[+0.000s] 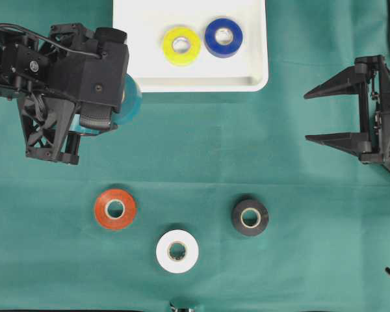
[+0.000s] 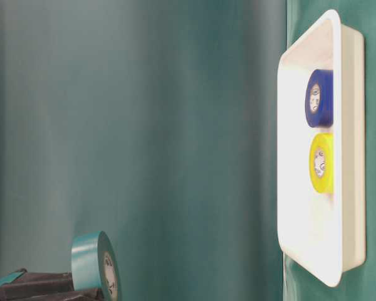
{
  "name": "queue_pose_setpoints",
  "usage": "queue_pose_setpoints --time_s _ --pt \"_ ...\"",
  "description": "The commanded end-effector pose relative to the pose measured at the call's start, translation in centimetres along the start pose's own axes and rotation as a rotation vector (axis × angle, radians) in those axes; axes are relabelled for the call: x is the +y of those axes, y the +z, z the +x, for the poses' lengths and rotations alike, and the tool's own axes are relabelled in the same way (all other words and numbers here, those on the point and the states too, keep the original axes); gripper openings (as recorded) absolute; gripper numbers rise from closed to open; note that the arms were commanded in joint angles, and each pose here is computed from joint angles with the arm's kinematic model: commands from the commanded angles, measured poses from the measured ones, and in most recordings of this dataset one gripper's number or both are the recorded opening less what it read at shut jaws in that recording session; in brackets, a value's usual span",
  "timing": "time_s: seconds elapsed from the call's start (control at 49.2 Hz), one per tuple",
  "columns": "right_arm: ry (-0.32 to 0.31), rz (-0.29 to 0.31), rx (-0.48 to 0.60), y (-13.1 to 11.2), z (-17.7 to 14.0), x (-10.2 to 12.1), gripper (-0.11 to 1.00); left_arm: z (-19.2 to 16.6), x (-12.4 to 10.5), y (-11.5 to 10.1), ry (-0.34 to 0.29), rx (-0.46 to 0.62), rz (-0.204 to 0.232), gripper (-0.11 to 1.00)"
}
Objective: Pick up the tape from a random location and place it into the white case.
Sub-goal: 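Lift the teal roll with the left gripper toward the tray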
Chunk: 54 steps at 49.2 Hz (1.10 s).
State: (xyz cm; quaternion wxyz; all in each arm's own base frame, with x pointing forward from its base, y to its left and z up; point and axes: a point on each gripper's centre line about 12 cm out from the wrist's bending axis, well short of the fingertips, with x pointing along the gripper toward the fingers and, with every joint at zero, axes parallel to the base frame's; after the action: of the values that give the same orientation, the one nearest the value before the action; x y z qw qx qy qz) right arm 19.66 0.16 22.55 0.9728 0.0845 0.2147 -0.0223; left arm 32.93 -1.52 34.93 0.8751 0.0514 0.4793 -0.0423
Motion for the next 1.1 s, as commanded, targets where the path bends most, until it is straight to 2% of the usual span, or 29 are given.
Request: queue_pose_setpoints --time_s 0.0,0.386,0.589,0.772,1.077 --pt "0.003 0.000 -0.018 0.8 0.0 0.1 0.87 -1.5 0.0 0.7 0.006 -0.050 0.001 0.23" --pt "0.003 0.000 -0.020 0.8 0.0 0.1 0.87 -1.5 -0.1 0.7 0.005 -0.050 0.004 0.23" --pt "0.003 0.000 -0.020 0.8 0.0 0.1 0.87 -1.4 0.7 0.7 0.018 -0.051 -0.015 0.23" --pt "0.004 -0.004 -0.020 0.8 0.0 0.2 0.87 -1.4 3.0 0.4 0.056 -0.046 -0.071 0.23" --pt "-0.002 -0.005 -0.008 0.7 -0.1 0.1 0.87 -2.1 8.5 -0.7 0.156 -0.041 -0.205 0.23"
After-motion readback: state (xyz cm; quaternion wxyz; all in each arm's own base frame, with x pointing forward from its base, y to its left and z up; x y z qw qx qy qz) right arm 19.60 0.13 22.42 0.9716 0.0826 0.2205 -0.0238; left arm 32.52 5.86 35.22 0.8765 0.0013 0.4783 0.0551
